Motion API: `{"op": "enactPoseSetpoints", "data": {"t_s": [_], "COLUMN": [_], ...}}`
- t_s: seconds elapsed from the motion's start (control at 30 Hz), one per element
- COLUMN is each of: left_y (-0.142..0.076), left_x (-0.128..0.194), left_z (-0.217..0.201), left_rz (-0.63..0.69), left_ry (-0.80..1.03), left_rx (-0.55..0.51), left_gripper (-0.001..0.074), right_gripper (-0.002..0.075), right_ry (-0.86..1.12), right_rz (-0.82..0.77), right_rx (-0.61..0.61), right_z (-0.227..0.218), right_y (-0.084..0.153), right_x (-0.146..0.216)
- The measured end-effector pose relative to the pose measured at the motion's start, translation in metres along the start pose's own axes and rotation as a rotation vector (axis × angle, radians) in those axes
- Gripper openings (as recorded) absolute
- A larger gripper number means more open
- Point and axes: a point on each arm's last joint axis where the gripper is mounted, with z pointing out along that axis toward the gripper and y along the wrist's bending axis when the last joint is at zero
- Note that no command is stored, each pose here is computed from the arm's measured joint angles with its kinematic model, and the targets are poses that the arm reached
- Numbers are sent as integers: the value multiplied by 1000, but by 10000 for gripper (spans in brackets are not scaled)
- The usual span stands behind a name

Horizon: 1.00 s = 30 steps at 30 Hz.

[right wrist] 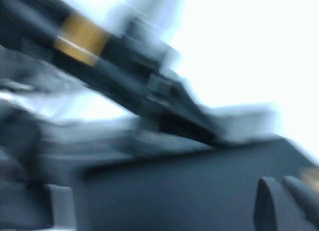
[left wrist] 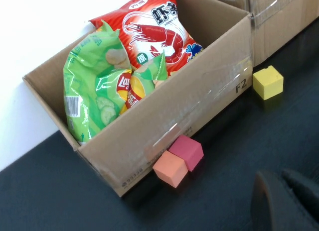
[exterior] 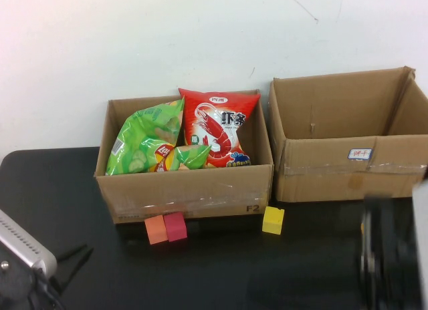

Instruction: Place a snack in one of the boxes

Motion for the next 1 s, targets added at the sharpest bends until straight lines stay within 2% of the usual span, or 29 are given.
{"op": "enactPoseSetpoints", "data": {"t_s": [0.1,0.17,0.27,0.33,0.43,0.5,0.57,0.67,0.8,1.0], "left_y": [0,0,0,0,0,0,0,1,2,4], "left_x": [0,0,1,3,6,7,7,4,0,-1], "left_z": [0,0,0,0,1,2,3,-1,-10,-27], "left_rz": [-28,-47,-70,-85,-130,-140,-148,-149,-144,-55], "left_ry": [4,4,16,35,66,79,78,37,-26,-118], "left_rx": [0,0,-1,-3,-6,-7,-8,-8,-16,-37], "left_gripper": [-1,-1,-1,-1,-1,-1,-1,-1,-1,-1], "right_gripper": [-1,-1,-1,-1,-1,-1,-1,-1,-1,-1], "right_ry": [42,193,539,778,1091,1203,1178,992,721,639], "right_rz": [51,61,39,45,62,60,71,128,179,203], "right_rx": [-202,-296,-303,-209,92,327,496,601,655,686], "right_z": [-4,-8,-21,-33,-57,-74,-88,-102,-123,-147], "right_y": [18,26,25,16,-8,-22,-29,-28,-19,-5], "right_x": [-1,6,24,33,41,42,35,23,17,49]}}
